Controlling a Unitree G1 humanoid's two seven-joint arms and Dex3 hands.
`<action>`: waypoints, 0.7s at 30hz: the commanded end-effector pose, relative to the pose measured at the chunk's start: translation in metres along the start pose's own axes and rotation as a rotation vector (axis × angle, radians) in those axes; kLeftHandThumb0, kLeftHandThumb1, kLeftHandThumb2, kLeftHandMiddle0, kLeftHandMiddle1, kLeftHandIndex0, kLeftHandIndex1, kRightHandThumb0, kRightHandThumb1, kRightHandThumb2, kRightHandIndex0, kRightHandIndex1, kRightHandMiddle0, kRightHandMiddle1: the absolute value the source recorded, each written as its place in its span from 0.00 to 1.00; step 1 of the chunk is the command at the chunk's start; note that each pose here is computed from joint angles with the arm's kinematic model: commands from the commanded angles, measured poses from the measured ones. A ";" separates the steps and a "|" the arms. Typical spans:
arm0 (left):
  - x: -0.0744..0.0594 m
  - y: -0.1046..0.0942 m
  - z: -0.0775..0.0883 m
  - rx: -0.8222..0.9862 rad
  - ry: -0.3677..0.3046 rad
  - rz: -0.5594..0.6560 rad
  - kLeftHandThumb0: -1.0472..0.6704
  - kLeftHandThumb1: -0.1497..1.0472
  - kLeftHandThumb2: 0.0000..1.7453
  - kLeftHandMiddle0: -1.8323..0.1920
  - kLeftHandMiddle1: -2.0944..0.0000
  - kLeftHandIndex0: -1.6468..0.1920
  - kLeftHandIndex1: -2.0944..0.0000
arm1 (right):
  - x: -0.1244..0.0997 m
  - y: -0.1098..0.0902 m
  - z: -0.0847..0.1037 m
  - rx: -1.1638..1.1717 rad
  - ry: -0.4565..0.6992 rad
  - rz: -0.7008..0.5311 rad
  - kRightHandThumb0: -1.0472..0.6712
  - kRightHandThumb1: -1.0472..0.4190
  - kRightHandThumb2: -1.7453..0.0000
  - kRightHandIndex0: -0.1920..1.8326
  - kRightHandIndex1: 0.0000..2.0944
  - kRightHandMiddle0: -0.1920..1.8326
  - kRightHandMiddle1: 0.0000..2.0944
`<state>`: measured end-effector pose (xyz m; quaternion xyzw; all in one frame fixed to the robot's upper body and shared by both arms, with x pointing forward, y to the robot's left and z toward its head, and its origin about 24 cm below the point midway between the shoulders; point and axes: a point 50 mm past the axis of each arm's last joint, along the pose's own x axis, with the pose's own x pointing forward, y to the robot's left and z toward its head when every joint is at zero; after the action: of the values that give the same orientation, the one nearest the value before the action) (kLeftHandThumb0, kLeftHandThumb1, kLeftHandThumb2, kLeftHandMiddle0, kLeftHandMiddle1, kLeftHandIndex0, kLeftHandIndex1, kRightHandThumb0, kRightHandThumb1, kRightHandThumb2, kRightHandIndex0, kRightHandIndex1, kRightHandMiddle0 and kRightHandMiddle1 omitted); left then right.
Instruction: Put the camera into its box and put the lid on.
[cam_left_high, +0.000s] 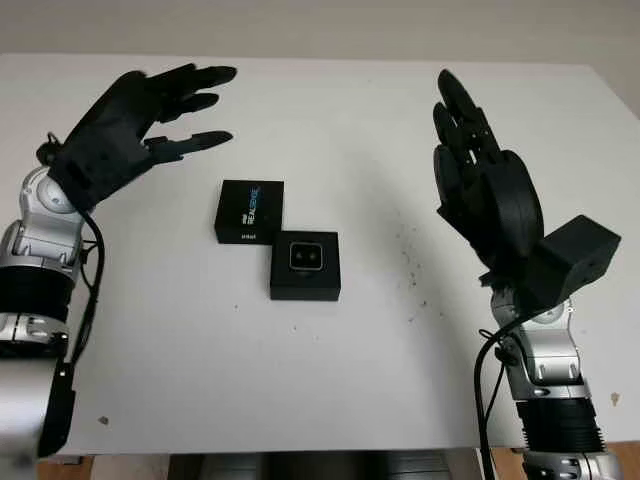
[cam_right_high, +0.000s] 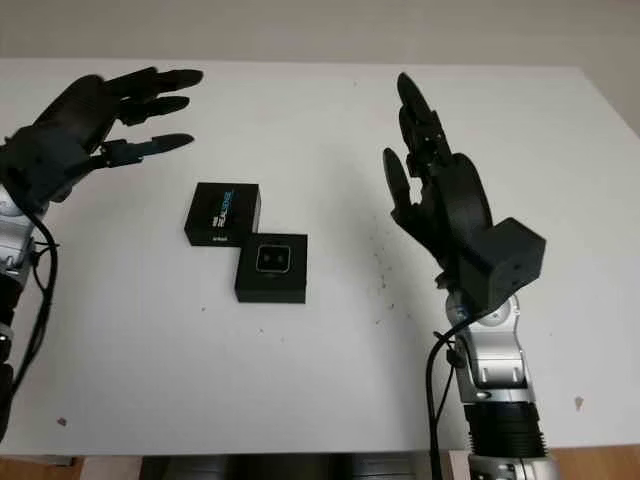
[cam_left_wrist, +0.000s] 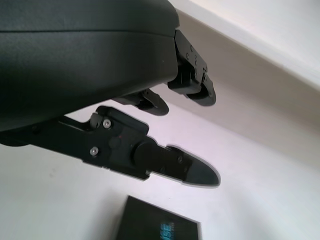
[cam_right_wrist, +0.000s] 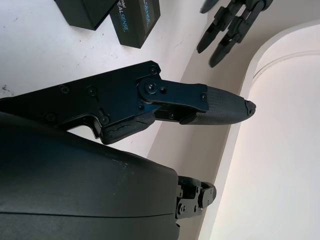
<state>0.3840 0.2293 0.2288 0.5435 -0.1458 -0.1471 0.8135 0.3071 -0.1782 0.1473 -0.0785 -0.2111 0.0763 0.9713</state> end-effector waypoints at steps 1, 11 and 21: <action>0.004 0.007 0.003 0.078 0.012 -0.074 0.20 0.90 0.02 0.80 0.99 0.83 0.96 | 0.003 -0.002 0.005 0.010 -0.018 -0.009 0.17 0.00 0.69 0.07 0.03 0.01 0.20; 0.004 -0.018 -0.004 0.220 0.047 -0.313 0.14 0.83 0.03 1.00 1.00 1.00 1.00 | 0.001 -0.005 0.004 0.020 -0.010 -0.025 0.19 0.00 0.67 0.08 0.03 0.00 0.24; -0.004 -0.021 -0.009 0.188 0.065 -0.401 0.17 0.82 0.03 1.00 1.00 1.00 1.00 | 0.000 -0.002 0.001 0.021 0.006 -0.062 0.21 0.00 0.67 0.09 0.03 0.00 0.27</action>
<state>0.3845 0.2245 0.2021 0.6379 -0.0230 -0.2798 0.7172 0.3081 -0.1803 0.1461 -0.0625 -0.2053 0.0522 0.9753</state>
